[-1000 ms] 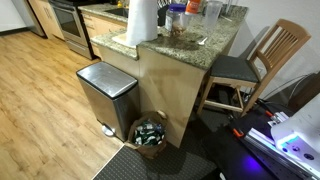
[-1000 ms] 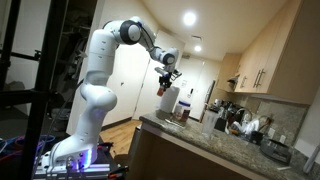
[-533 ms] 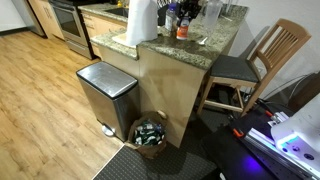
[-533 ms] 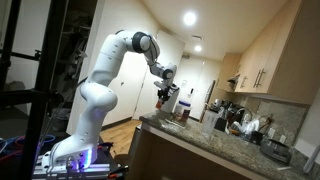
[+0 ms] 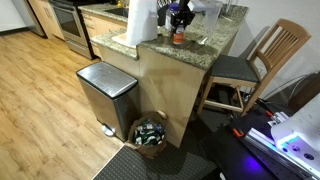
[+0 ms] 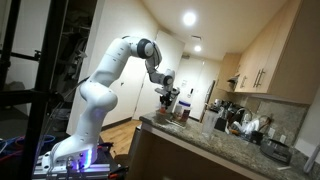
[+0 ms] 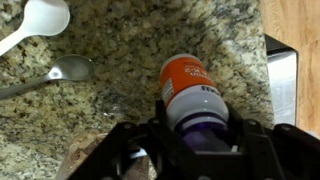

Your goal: Place the white and orange bottle on the counter

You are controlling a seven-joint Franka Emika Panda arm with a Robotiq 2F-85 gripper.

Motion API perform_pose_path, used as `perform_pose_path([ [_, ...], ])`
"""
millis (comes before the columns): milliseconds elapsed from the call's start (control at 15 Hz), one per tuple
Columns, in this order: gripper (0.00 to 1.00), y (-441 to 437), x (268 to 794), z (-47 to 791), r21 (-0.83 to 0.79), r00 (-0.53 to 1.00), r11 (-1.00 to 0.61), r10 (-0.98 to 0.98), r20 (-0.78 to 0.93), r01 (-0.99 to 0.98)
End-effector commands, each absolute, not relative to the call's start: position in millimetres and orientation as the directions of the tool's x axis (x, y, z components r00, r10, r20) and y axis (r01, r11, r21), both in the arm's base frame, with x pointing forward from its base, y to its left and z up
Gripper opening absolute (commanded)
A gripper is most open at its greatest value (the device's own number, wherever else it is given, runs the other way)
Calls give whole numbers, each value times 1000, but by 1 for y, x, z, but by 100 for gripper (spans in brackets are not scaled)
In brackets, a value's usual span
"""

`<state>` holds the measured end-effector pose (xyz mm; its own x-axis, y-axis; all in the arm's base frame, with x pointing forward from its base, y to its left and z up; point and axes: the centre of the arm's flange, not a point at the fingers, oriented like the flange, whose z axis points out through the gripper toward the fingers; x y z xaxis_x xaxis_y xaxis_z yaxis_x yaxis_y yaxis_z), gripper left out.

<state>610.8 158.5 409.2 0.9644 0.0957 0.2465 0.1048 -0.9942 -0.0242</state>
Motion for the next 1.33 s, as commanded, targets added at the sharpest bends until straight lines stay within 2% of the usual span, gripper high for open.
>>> perform_pose_path([
  [0,26,159,620,412,-21,962,-994,96,256,105],
  [800,26,153,653,403,-86,986,-992,78,146,91],
  [867,76,153,655,403,-72,987,-993,79,142,90],
  [933,77,152,657,404,-51,988,-994,89,128,97],
  [1133,98,147,660,408,1,990,-994,107,91,107],
  [1267,100,144,661,411,21,991,-992,122,47,121],
])
